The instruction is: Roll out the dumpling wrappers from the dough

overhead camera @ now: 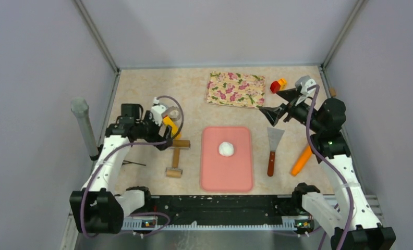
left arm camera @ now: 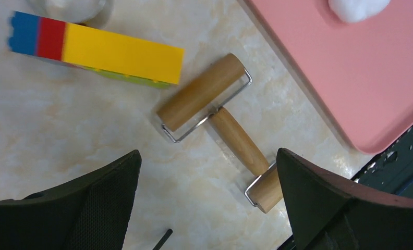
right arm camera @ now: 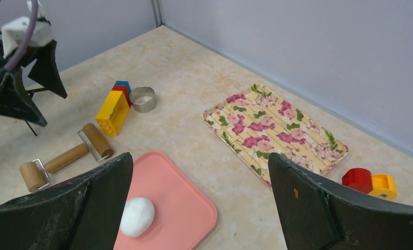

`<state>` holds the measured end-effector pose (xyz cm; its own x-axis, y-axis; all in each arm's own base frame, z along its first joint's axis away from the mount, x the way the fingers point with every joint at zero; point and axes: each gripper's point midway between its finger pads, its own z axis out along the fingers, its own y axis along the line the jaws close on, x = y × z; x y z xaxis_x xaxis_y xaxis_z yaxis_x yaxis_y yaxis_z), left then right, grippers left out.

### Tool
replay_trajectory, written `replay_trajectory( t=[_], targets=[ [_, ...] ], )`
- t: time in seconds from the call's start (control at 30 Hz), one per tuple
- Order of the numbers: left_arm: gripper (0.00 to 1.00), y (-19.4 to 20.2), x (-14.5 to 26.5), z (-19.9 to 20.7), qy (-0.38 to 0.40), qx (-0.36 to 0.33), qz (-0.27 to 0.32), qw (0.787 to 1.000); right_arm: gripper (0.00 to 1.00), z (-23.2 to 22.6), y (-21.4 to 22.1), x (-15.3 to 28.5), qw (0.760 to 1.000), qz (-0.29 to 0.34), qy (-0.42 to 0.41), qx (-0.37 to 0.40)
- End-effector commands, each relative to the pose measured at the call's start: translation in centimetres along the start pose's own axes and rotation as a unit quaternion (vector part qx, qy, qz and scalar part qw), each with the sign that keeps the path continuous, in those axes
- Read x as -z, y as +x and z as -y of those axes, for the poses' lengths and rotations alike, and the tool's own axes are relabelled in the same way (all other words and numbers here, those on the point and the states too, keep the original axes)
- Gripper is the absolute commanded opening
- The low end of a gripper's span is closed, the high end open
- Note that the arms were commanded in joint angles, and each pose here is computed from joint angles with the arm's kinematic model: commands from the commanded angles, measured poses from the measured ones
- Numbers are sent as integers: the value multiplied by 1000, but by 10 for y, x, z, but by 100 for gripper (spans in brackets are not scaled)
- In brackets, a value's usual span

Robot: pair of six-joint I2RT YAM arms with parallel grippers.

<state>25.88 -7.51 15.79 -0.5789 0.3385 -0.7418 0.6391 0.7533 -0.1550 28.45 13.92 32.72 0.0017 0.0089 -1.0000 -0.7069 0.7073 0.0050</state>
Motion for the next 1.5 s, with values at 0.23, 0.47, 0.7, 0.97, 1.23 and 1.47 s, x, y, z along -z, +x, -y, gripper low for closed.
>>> replay_trajectory(
  t=[0.23,0.47,0.7,0.97,1.23,1.47],
  targets=[
    [99,69,-65,-1,-45,-54,-178,982,99,6,-5,1,999,14,10,40],
    [99,89,-85,4,-22,-29,-250,968,99,8,-2,1,999,12,13,47],
    [91,93,-98,19,3,-25,-267,963,98,9,-2,1,998,11,16,53],
    [46,114,-101,32,28,-37,-314,948,98,10,0,1,998,10,15,58],
    [0,122,-93,35,35,-49,-338,939,98,10,2,1,998,11,13,58],
    [0,84,-73,48,51,-62,-293,953,98,-2,-3,-2,999,1,-23,43]
  ],
)
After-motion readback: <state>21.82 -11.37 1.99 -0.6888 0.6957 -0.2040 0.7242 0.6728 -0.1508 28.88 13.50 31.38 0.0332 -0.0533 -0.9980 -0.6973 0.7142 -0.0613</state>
